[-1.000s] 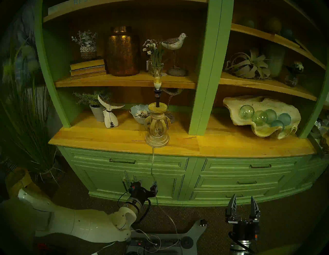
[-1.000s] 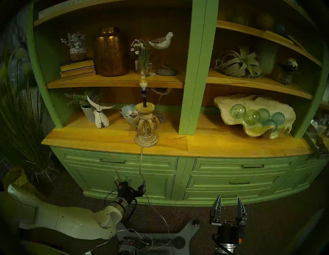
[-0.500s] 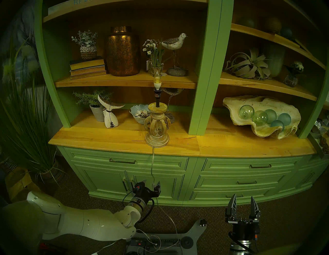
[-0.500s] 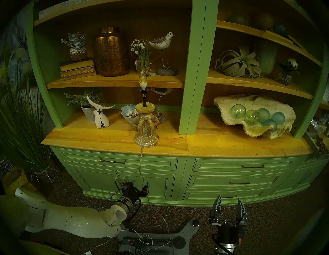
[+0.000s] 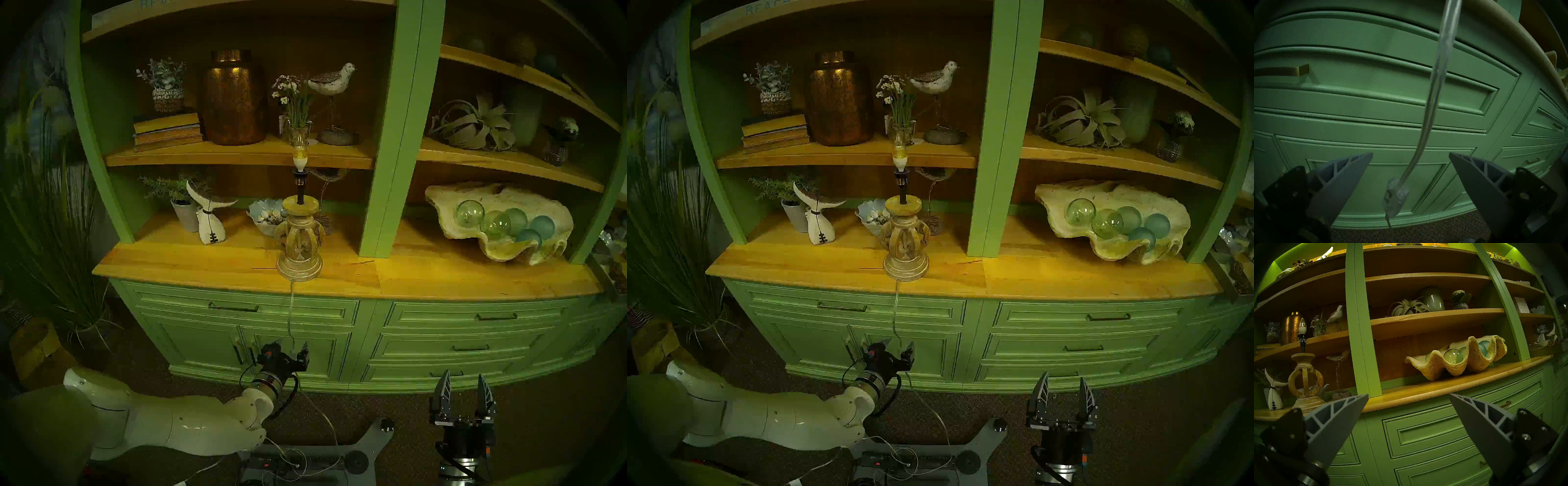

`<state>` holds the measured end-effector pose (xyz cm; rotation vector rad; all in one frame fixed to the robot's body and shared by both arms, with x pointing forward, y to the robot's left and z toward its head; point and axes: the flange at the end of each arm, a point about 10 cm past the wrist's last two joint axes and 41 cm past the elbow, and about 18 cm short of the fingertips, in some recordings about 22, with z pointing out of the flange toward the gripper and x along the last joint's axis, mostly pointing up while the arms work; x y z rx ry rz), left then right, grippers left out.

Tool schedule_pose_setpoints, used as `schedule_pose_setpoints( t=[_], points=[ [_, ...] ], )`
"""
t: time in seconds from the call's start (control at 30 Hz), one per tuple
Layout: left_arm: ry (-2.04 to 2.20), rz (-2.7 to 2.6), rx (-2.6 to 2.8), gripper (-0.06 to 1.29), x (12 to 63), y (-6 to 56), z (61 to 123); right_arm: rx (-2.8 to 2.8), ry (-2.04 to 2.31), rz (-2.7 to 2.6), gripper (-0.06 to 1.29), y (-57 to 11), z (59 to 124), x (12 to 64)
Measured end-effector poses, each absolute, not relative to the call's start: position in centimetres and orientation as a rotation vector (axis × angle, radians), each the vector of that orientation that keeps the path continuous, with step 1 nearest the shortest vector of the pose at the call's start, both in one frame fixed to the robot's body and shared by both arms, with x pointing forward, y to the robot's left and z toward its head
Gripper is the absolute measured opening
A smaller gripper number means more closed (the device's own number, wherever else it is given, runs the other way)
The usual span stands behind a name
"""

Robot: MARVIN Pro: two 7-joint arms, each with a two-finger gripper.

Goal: Grab cable and switch light on

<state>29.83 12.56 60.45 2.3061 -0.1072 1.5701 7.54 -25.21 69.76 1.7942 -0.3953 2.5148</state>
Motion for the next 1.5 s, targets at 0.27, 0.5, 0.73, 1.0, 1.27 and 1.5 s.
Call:
schedule_pose_setpoints(
  t=[0.27,0.5,0.73,1.0,1.27,1.5],
  points=[
    [-0.108,1.545,2.321,-0.02,29.9,13.4,59.4,1.794,-0.394,2.515,1.24,-25.2,69.8,7.5],
    [-0.122,1.549,2.325,-0.02,30.1,14.1,58.8,1.794,-0.394,2.515,1.24,-25.2,69.8,7.5],
    [-0.116,1.599,2.241,-0.02,29.7,15.0,59.3,1.794,-0.394,2.515,1.24,-25.2,69.8,7.5],
    [-0.246,1.666,2.128,-0.02,29.3,16.6,60.4,1.794,-0.395,2.515,1.24,-25.2,69.8,7.5],
    [-0.383,1.702,2.046,-0.02,30.2,17.9,61.9,1.795,-0.396,2.514,1.24,-25.2,69.7,7.5],
    [-0.451,1.749,1.943,-0.02,31.6,17.9,64.7,1.797,-0.396,2.513,1.24,-25.2,69.7,7.5]
  ],
)
